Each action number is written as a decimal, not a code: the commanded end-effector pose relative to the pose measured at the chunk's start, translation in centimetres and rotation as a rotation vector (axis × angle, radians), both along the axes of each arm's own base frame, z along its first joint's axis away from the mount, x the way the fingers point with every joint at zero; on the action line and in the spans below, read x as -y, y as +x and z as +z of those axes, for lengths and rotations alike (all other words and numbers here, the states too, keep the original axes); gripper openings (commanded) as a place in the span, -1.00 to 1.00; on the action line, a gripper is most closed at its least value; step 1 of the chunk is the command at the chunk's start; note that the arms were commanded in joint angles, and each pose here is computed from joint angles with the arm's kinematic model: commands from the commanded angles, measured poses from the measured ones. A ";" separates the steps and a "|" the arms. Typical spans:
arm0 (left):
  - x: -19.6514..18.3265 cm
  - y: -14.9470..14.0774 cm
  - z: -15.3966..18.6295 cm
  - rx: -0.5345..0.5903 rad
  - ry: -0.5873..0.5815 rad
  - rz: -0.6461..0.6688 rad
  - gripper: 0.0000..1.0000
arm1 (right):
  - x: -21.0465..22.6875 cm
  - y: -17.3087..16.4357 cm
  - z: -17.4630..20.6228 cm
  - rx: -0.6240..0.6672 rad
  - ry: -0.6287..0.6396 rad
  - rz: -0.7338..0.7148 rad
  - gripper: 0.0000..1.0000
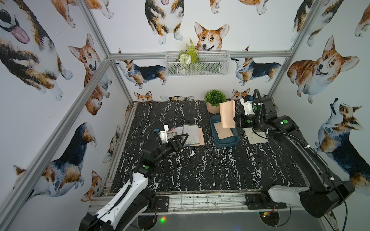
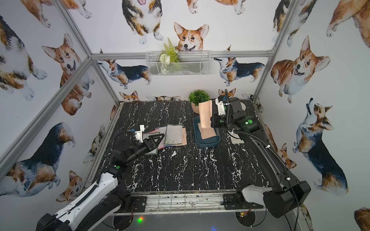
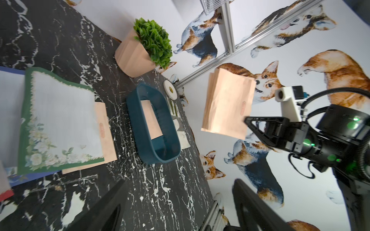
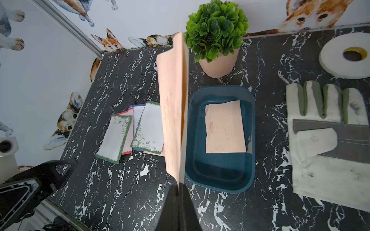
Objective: Take out the stationery paper from the storage box
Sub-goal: Place the stationery paper in the storage box.
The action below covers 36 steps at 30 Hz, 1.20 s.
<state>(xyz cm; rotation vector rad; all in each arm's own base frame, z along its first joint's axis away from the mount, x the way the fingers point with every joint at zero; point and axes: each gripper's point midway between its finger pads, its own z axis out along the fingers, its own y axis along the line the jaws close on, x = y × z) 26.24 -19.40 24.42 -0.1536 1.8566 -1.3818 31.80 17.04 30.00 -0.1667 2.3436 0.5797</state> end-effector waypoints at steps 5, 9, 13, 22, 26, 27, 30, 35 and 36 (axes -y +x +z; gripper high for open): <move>-0.4 -1.3 3.5 0.099 -0.014 -0.012 0.70 | -1.4 3.3 -6.8 -0.136 0.000 -0.011 -1.00; -1.2 -1.8 3.1 0.097 0.029 0.018 0.70 | -0.6 5.1 -12.9 -0.217 -0.104 -0.067 -1.00; -1.3 -1.9 2.5 0.086 0.051 0.023 0.70 | -1.3 5.5 -18.2 -0.323 -0.119 -0.055 -1.00; -1.4 -1.6 1.3 0.059 0.081 0.029 0.70 | 0.4 6.5 -21.5 -0.368 -0.250 -0.112 -0.09; -1.4 -1.5 0.9 0.050 0.082 0.032 0.70 | 0.6 6.9 -21.1 -0.344 -0.258 -0.122 0.17; -1.4 -1.5 0.7 0.046 0.083 0.033 0.70 | 0.5 7.0 -21.0 -0.342 -0.254 -0.123 0.17; -1.5 -1.6 0.5 0.041 0.085 0.033 0.70 | 0.5 7.4 -21.3 -0.346 -0.270 -0.125 0.22; -1.6 -1.7 0.1 0.031 0.090 0.038 0.70 | 0.2 8.3 -22.5 -0.338 -0.358 -0.101 0.30; -1.7 -1.8 0.1 0.030 0.091 0.041 0.70 | 0.1 8.5 -22.8 -0.331 -0.384 -0.096 0.33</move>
